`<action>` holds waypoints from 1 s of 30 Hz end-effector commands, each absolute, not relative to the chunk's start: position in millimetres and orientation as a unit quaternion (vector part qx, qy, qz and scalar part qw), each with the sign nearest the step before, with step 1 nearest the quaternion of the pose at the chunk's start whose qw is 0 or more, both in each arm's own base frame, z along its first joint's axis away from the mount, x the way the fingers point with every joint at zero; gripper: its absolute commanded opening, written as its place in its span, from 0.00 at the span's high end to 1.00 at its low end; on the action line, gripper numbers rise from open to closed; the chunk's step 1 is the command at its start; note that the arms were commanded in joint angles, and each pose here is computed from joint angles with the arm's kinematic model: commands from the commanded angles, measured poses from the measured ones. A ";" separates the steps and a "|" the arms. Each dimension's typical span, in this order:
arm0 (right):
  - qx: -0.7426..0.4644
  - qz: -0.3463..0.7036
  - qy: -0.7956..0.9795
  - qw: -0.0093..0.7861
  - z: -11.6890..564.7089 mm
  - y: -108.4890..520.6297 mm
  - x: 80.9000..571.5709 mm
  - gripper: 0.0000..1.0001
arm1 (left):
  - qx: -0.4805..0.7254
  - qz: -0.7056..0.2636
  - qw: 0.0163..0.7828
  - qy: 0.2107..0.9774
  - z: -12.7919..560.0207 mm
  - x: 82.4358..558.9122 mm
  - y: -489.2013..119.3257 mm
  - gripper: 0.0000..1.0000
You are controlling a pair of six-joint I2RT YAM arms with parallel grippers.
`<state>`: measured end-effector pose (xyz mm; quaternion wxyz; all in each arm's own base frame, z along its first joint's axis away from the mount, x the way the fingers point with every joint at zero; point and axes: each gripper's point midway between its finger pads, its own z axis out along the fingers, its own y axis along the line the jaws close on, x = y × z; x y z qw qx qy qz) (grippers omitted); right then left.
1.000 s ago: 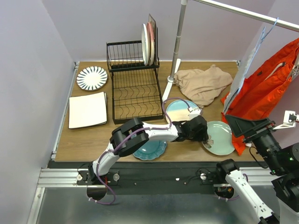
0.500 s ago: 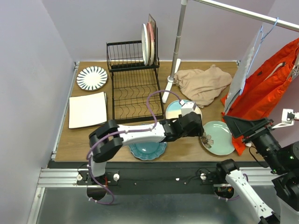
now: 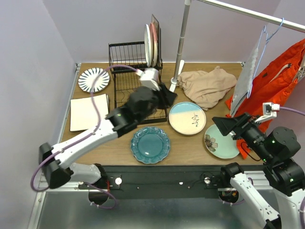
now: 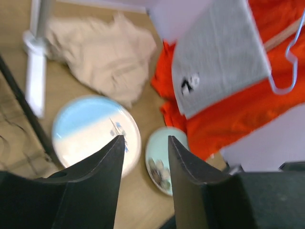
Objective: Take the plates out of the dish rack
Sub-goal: Place the plate at the center of the board.
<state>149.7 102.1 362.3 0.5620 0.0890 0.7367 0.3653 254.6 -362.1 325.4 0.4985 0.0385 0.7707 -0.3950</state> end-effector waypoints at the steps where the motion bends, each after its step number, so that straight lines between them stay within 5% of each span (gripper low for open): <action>1: 0.056 0.378 0.731 0.566 351.6 114.6 160.2 0.00 | 0.043 -0.367 0.612 0.699 401.2 292.3 -281.6 0.51; 8: 0.025 0.379 0.746 0.547 341.2 129.2 176.4 0.01 | 0.025 -0.327 0.656 0.680 437.9 366.0 -213.4 0.53; 30: 0.013 0.349 0.743 0.571 332.4 131.1 210.5 0.01 | 0.101 -0.325 0.636 0.693 403.1 511.9 -235.8 0.60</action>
